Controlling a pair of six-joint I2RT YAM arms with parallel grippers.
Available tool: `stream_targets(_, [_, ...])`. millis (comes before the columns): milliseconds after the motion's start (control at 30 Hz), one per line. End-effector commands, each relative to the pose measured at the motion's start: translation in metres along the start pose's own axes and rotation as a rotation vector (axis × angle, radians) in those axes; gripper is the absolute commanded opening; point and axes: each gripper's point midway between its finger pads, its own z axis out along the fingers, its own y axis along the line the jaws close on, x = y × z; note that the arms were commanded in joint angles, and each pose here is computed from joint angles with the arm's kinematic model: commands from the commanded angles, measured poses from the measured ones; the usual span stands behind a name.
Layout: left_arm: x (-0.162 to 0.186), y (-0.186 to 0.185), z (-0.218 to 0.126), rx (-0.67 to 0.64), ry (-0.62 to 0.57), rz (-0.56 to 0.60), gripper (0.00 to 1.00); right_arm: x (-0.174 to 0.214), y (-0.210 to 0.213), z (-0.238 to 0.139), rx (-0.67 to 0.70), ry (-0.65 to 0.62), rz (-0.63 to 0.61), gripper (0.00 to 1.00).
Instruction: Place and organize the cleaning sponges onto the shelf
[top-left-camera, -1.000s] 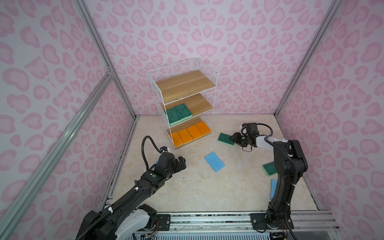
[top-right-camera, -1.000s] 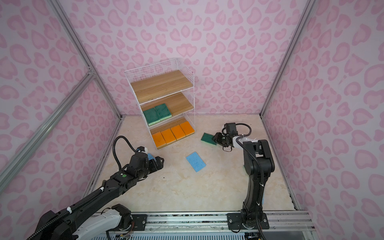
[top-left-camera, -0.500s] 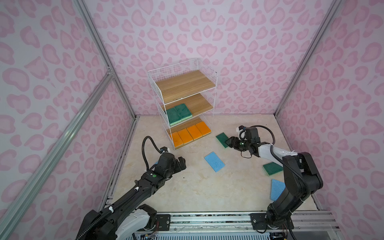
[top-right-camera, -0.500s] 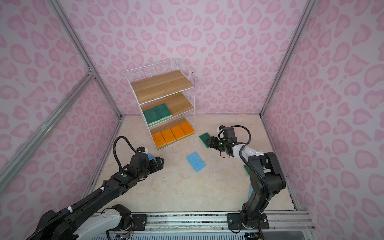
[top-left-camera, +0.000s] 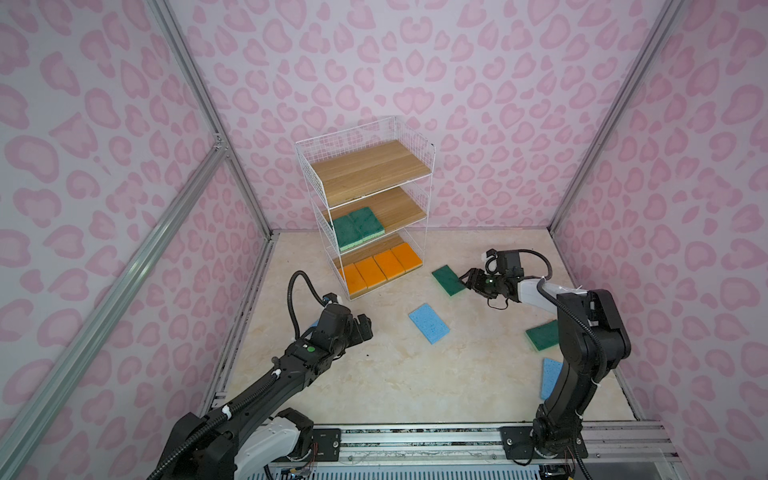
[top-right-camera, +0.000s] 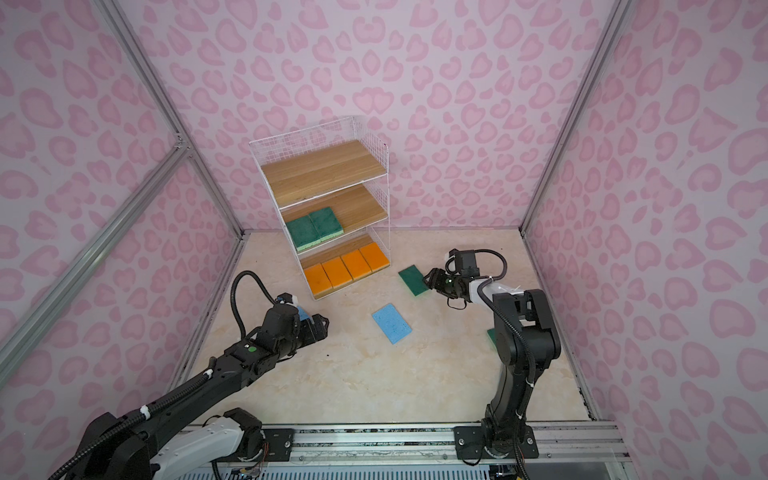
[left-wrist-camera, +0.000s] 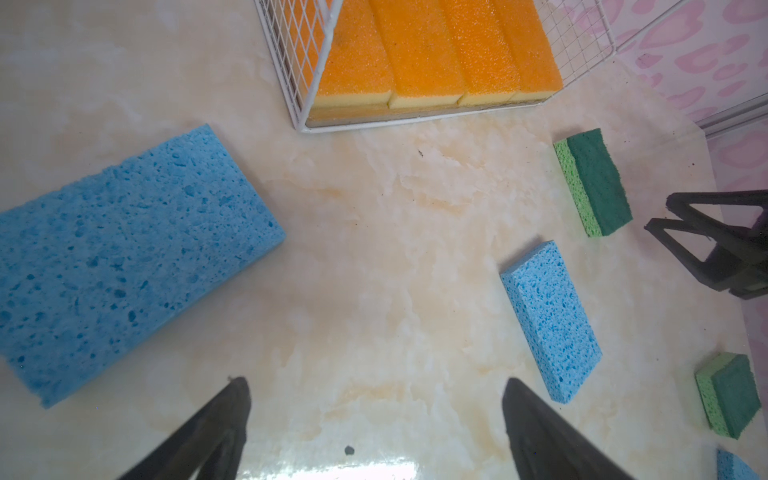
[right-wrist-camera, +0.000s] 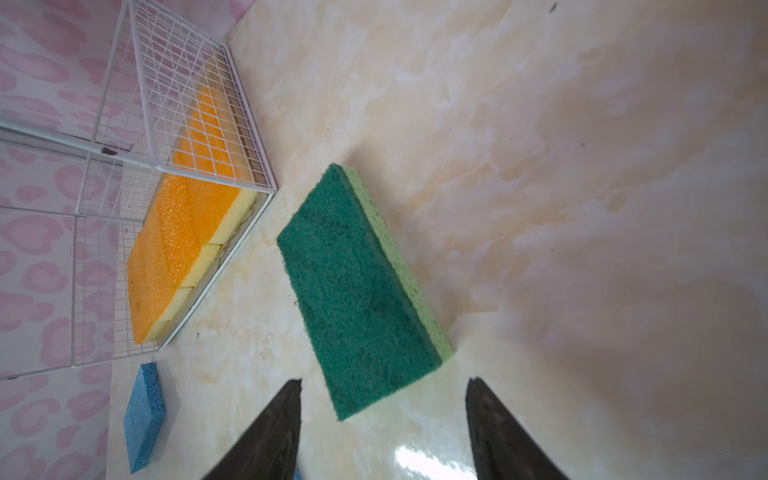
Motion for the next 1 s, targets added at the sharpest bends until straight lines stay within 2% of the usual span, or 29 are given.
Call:
stream_targets(0, [-0.010, -0.007, -0.003, 0.027, -0.041, -0.015, 0.96, 0.001, -0.008, 0.007, 0.047, 0.014, -0.027, 0.63])
stream_targets(333, [-0.007, 0.000, -0.005, 0.007, -0.050, -0.015, 0.96, 0.013, -0.016, 0.030, 0.100, 0.050, -0.033, 0.63])
stream_targets(467, [-0.008, 0.001, -0.007, 0.002, -0.048, -0.004, 0.96, 0.011, -0.020, 0.034, 0.125, 0.045, -0.037, 0.61])
stream_targets(967, [-0.017, 0.001, -0.019, -0.009, -0.069, 0.021, 0.96, 0.021, -0.022, 0.039, 0.115, 0.065, -0.012, 0.26])
